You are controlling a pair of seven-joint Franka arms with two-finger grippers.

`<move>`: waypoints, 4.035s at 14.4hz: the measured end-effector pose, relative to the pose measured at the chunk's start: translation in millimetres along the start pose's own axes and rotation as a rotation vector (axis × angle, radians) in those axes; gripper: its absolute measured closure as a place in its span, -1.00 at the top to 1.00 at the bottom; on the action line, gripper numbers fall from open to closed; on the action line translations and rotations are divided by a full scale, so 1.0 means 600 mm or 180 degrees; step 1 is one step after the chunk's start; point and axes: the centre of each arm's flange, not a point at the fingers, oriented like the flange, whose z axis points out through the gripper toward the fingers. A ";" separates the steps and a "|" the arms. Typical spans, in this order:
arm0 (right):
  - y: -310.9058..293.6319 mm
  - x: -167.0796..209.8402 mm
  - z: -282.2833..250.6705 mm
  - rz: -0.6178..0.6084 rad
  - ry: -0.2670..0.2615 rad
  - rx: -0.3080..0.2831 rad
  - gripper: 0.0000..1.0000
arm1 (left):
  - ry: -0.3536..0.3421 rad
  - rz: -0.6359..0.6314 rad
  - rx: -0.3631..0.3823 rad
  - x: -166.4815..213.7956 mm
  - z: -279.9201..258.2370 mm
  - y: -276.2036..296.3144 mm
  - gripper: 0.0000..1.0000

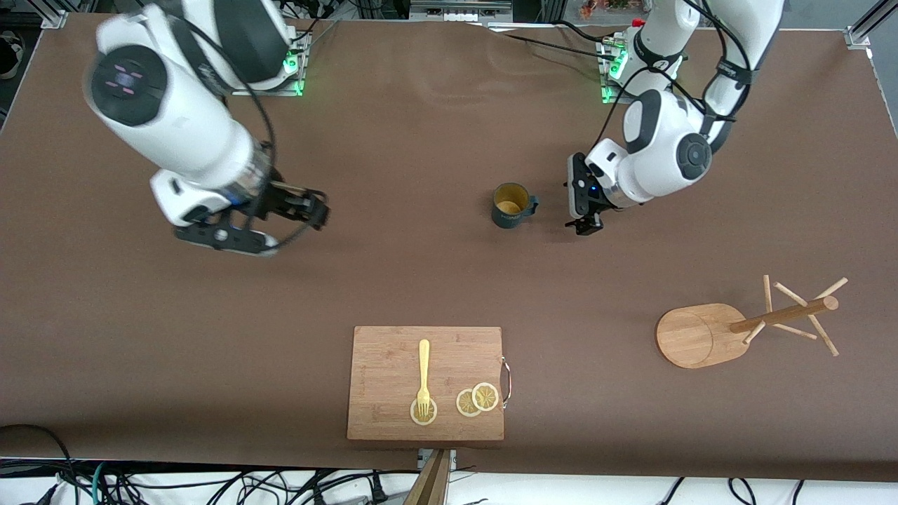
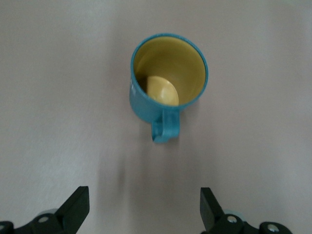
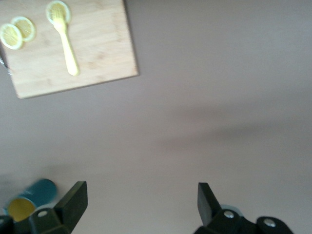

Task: Pass cup and hang on rack
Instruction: 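Set the mug down and withdraw the right gripper while the left gripper approaches, then lower the left gripper onto the teal mug's handle and close it, then lift the mug by its handle with the left gripper toward the rack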

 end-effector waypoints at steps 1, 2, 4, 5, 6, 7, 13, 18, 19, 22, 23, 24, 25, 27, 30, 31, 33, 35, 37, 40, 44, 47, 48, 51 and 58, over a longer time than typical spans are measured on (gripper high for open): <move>0.037 -0.010 -0.015 -0.0082 -0.0023 -0.0012 1.00 | 0.0006 0.0011 0.0072 0.006 0.015 0.014 1.00; 0.076 -0.020 -0.030 -0.0173 -0.0061 -0.0023 1.00 | 0.0002 0.0025 0.0137 0.008 0.030 0.026 1.00; 0.154 -0.032 -0.062 -0.0246 -0.0123 -0.0013 1.00 | 0.0017 0.0026 0.0233 0.009 0.054 0.043 1.00; 0.194 -0.033 -0.079 -0.0241 -0.0132 0.0012 1.00 | 0.0021 0.0021 0.0253 0.008 0.065 0.049 1.00; 0.234 -0.034 -0.093 -0.0241 -0.0140 0.0038 1.00 | 0.0020 0.0016 0.0267 0.005 0.074 0.052 1.00; 0.268 -0.035 -0.102 -0.0253 -0.0138 0.0064 1.00 | 0.0016 0.0007 0.0272 0.002 0.080 0.053 1.00; 0.329 -0.044 -0.099 -0.0381 -0.0121 -0.0028 1.00 | 0.0068 -0.0084 0.0233 -0.019 0.116 0.051 1.00; 0.328 -0.040 -0.097 -0.0425 -0.0058 -0.0124 1.00 | 0.0451 -0.0173 0.0211 -0.050 0.138 0.055 1.00; 0.328 -0.041 -0.096 -0.0430 -0.0059 -0.0125 1.00 | 0.0540 -0.0199 0.0227 -0.055 0.140 0.056 1.00; 0.326 -0.040 -0.100 -0.0450 -0.0037 -0.0121 1.00 | 0.0853 -0.0278 0.0196 -0.061 0.152 0.068 1.00; 0.325 -0.040 -0.104 -0.0456 -0.0020 -0.0118 1.00 | 0.0963 -0.0291 0.0196 -0.060 0.154 0.070 1.00; 0.324 -0.040 -0.108 -0.0458 -0.0001 -0.0114 1.00 | 0.1075 -0.0310 0.0179 -0.058 0.156 0.073 1.00; 0.323 -0.039 -0.111 -0.0459 0.0015 -0.0111 1.00 | 0.1160 -0.0336 0.0173 -0.057 0.159 0.075 1.00; 0.323 -0.038 -0.110 -0.0457 0.0019 -0.0111 1.00 | 0.1271 -0.0363 0.0177 -0.058 0.162 0.078 1.00; 0.322 -0.033 -0.103 -0.0444 0.0006 -0.0115 1.00 | 0.1342 -0.0355 0.0178 -0.073 0.168 0.076 1.00; 0.322 -0.032 -0.101 -0.0421 0.0005 -0.0116 1.00 | 0.1356 -0.0350 0.0189 -0.080 0.172 0.074 1.00; 0.331 -0.027 -0.098 -0.0376 -0.0007 -0.0119 1.00 | 0.1403 -0.0366 0.0195 -0.095 0.182 0.074 1.00; 0.335 -0.024 -0.095 -0.0362 -0.0012 -0.0119 1.00 | 0.1483 -0.0403 0.0201 -0.104 0.196 0.077 1.00; 0.327 -0.026 -0.096 -0.0388 -0.0009 -0.0118 1.00 | 0.1535 -0.0427 0.0219 -0.105 0.203 0.078 1.00; 0.324 -0.027 -0.097 -0.0401 -0.0005 -0.0117 1.00 | 0.1563 -0.0429 0.0229 -0.101 0.204 0.072 1.00; 0.324 -0.026 -0.096 -0.0402 -0.0006 -0.0117 1.00 | 0.1605 -0.0472 0.0248 -0.099 0.206 0.072 0.98; 0.323 -0.025 -0.094 -0.0401 -0.0012 -0.0111 1.00 | 0.1612 -0.0369 0.0276 -0.097 0.206 0.071 0.48; 0.324 -0.025 -0.094 -0.0397 -0.0013 -0.0111 1.00 | 0.1614 -0.0358 0.0280 -0.097 0.206 0.070 0.31; 0.336 -0.016 -0.084 -0.0348 -0.0046 -0.0119 1.00 | 0.1617 -0.0357 0.0282 -0.096 0.206 0.069 -0.13; 0.352 -0.002 -0.072 -0.0283 -0.0054 -0.0124 1.00 | 0.1683 -0.0665 0.0295 -0.092 0.191 0.050 -0.57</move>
